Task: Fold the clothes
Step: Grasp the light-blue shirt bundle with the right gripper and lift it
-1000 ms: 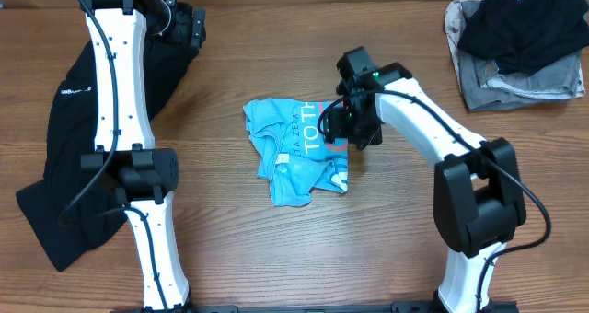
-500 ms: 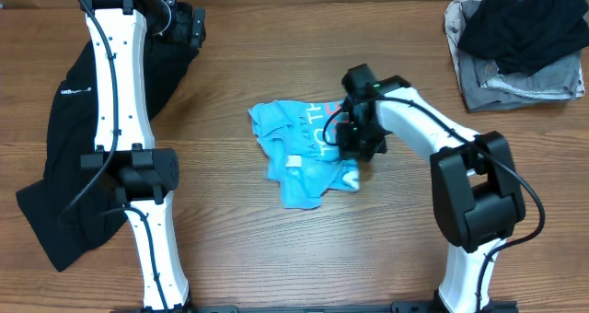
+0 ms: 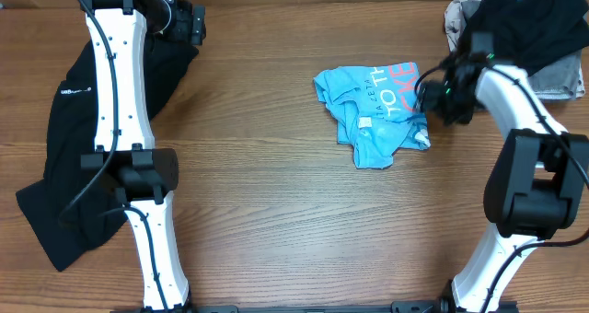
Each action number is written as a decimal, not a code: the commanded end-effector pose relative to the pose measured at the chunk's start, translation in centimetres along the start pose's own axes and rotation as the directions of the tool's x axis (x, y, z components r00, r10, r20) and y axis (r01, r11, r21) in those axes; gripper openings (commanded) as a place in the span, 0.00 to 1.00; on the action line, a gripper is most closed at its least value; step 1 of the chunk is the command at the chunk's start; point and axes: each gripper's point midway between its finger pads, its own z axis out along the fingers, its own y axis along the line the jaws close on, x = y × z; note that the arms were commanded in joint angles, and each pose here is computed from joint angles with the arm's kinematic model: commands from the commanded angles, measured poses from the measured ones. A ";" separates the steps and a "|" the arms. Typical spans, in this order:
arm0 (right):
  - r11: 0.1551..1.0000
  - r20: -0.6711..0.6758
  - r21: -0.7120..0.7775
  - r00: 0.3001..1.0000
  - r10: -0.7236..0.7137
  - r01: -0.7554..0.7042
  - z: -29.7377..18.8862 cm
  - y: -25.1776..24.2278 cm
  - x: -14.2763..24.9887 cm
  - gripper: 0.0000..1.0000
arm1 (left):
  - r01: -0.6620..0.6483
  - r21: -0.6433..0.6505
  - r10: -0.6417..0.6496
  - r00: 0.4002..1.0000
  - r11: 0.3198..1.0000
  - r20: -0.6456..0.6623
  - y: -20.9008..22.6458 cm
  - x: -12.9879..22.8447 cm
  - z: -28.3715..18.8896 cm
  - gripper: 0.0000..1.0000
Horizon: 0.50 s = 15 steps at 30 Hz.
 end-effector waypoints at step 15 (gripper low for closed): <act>0.899 0.097 0.165 0.900 -0.424 0.406 0.1 16.4 1.4 0.97 | 0.015 0.010 -0.016 0.999 1.000 0.035 -0.1 -0.7 -0.7 0.89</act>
